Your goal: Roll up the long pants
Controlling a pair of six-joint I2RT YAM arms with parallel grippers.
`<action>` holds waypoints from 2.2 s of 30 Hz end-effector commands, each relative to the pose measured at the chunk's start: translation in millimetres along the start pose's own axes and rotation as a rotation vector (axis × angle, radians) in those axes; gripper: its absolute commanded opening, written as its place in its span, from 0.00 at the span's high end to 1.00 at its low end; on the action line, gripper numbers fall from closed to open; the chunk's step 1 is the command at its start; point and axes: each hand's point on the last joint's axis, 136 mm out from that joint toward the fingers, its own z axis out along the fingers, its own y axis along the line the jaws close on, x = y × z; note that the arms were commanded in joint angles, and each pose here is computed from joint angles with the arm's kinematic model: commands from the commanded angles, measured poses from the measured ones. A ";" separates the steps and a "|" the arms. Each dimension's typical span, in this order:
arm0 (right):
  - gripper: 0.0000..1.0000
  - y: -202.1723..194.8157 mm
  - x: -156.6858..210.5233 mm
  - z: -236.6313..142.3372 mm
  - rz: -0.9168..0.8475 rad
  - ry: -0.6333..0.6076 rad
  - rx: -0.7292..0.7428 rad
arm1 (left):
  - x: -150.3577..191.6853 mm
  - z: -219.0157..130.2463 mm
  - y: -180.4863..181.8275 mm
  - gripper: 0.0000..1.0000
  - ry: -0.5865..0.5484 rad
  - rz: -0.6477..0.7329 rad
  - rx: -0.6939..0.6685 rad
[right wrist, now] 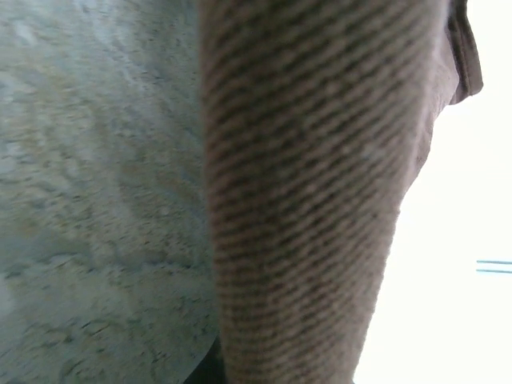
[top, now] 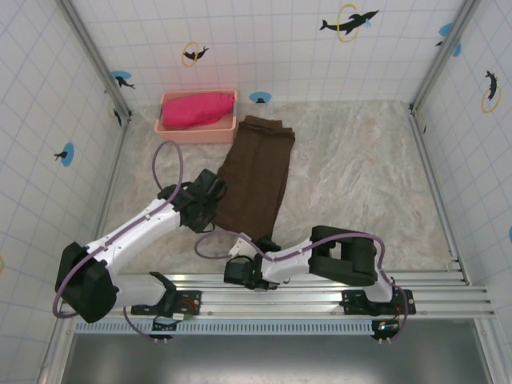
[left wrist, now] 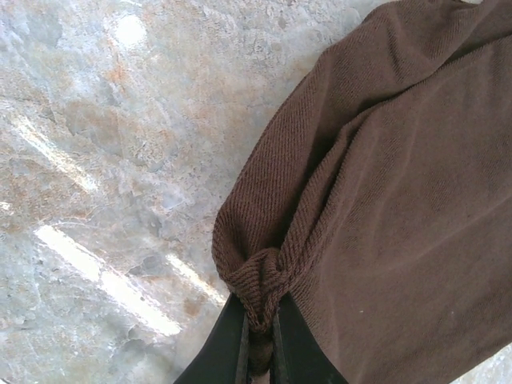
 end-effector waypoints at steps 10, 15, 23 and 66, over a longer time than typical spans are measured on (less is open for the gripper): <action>1.00 18.0 -6.5 -36.4 -0.129 0.026 -0.487 | -21.3 -14.6 34.0 0.54 -0.109 0.015 -0.070; 1.00 16.5 -5.4 -28.6 -0.144 0.075 -0.627 | -26.7 -21.0 46.2 0.20 -0.142 0.020 -0.067; 1.00 18.0 2.1 -3.5 -0.033 0.171 -0.853 | -24.5 -34.2 51.9 0.16 -0.154 0.010 -0.004; 1.00 21.2 -6.6 18.6 0.050 0.313 -1.097 | -6.3 53.8 40.9 0.08 -0.285 -0.258 0.436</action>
